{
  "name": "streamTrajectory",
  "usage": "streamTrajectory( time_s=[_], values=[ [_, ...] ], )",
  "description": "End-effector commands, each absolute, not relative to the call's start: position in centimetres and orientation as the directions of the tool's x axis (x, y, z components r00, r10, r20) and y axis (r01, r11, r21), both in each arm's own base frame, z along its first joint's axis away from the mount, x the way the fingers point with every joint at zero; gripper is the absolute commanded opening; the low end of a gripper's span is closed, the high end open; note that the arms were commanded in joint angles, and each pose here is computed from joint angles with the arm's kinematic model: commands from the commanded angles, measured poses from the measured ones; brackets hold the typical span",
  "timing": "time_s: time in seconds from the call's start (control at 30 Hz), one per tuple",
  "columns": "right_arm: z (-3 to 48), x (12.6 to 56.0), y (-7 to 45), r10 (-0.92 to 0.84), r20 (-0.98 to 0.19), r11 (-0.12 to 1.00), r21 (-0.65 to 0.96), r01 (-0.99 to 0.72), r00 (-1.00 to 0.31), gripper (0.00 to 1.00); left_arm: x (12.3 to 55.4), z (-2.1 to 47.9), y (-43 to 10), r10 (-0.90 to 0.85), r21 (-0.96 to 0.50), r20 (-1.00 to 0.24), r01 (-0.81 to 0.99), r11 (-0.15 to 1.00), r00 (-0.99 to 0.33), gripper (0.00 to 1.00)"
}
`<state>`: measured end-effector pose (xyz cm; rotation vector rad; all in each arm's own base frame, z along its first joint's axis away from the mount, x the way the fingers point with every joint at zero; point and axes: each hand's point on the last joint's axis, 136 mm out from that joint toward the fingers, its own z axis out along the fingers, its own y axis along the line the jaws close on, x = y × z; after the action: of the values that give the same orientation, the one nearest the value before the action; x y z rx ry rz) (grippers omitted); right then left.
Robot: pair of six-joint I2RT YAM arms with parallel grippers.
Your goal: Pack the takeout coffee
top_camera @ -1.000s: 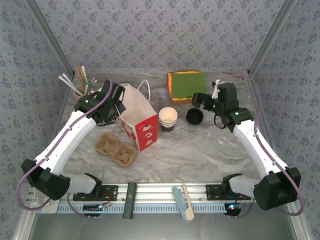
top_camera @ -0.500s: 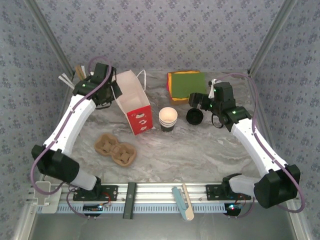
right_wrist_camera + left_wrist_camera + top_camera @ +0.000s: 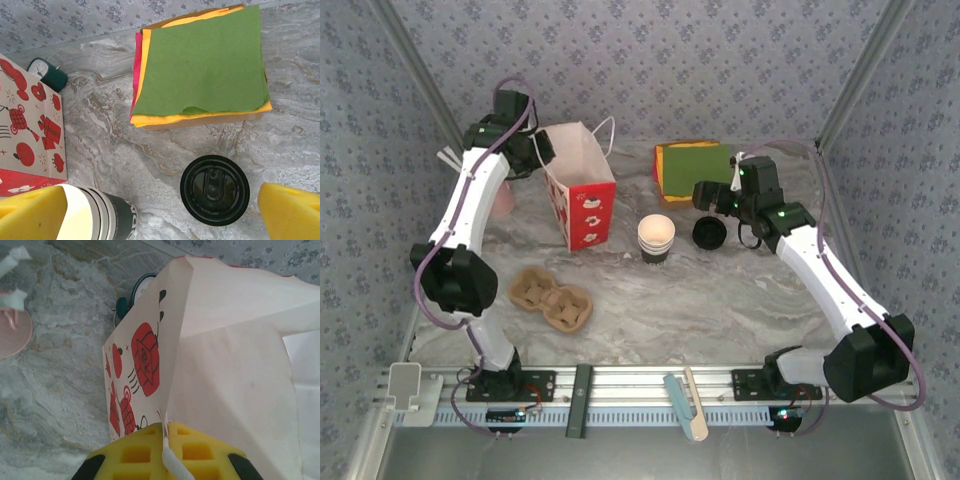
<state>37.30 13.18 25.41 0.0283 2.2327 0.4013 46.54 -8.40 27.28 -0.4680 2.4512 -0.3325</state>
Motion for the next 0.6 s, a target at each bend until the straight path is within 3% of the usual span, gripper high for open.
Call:
streamTrajectory(
  time_s=[0.0, 0.57],
  values=[
    [26.8, 37.6, 13.3, 0.141, -0.77, 0.954, 0.274, -0.123, -0.623, 1.0, 46.7, 28.8, -8.9, -0.372, -0.353, -0.543, -0.197, 0.915, -0.753, 0.0],
    [26.1, 37.4, 13.6, 0.142, -0.763, 0.953, 0.278, -0.121, -0.631, 1.0, 47.3, 27.2, -3.9, -0.394, -0.32, -0.495, -0.259, 0.911, -0.774, 0.01]
  ],
)
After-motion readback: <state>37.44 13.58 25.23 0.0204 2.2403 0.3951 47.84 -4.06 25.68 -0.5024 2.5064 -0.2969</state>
